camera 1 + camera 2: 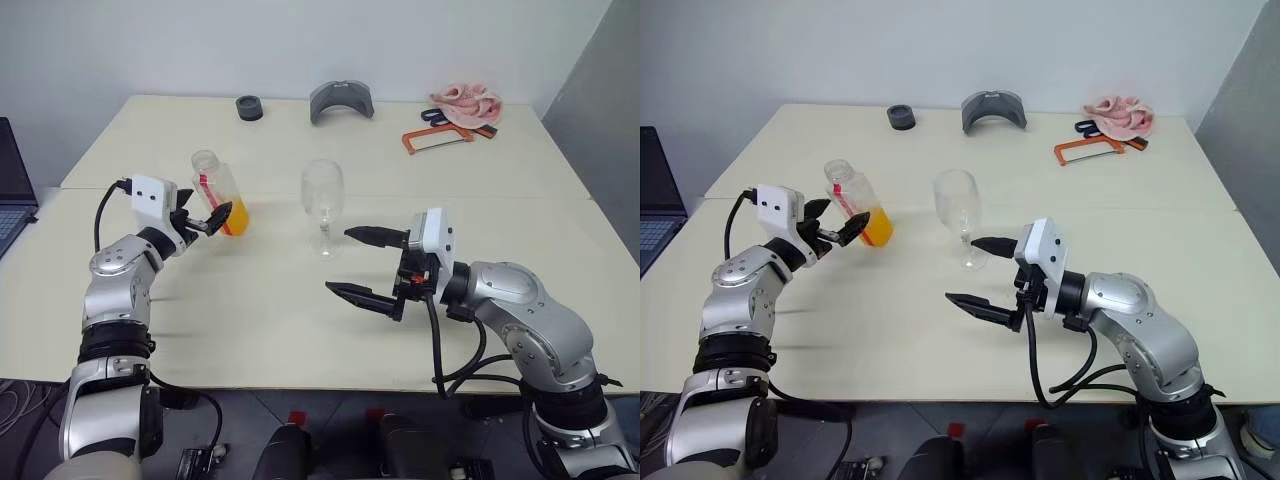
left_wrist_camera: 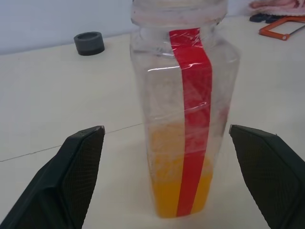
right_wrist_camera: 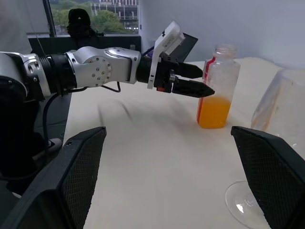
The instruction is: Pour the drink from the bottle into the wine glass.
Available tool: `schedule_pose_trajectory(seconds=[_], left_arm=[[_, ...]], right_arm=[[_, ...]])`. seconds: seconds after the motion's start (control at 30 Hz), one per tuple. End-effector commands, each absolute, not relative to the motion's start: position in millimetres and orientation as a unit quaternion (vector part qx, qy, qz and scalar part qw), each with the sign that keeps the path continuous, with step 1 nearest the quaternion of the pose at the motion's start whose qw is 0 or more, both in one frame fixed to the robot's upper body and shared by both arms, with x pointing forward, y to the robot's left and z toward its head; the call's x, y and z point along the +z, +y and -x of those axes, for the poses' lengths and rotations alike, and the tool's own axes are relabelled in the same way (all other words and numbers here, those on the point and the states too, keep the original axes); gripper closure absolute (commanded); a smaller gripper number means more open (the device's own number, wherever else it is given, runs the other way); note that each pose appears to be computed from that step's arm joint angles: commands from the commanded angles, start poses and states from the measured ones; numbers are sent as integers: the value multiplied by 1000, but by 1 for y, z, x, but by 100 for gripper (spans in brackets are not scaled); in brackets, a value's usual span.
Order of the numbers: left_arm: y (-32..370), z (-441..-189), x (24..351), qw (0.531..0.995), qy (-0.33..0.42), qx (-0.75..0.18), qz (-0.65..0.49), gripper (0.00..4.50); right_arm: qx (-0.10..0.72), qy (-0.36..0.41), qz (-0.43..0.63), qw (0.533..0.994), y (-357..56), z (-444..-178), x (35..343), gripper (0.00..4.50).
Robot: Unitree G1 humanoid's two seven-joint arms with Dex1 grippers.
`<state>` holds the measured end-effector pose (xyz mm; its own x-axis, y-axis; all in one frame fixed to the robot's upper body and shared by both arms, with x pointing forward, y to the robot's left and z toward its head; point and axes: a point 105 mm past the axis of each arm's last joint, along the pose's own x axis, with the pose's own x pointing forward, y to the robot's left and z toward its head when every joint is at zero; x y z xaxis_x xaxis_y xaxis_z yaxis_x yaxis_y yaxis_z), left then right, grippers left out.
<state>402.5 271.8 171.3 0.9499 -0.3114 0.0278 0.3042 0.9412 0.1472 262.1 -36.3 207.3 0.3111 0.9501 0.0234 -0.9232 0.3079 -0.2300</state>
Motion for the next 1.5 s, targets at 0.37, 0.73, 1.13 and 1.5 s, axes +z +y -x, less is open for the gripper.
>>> schedule_pose_trajectory(seconds=[0.37, 0.73, 1.13, 1.5], left_arm=[[259, -416, 196, 980, -63, -168, -81, 0], [253, -422, 198, 980, -66, -172, -77, 0], [263, -425, 201, 983, -71, -149, -75, 193], [234, -417, 209, 974, -87, -199, -70, 279]], right_arm=[[531, -148, 119, 826, -34, -275, 231, 2], [519, -161, 132, 829, -33, -275, 233, 2], [521, -159, 124, 829, -32, -275, 233, 0], [511, -168, 123, 834, -36, -274, 236, 0]])
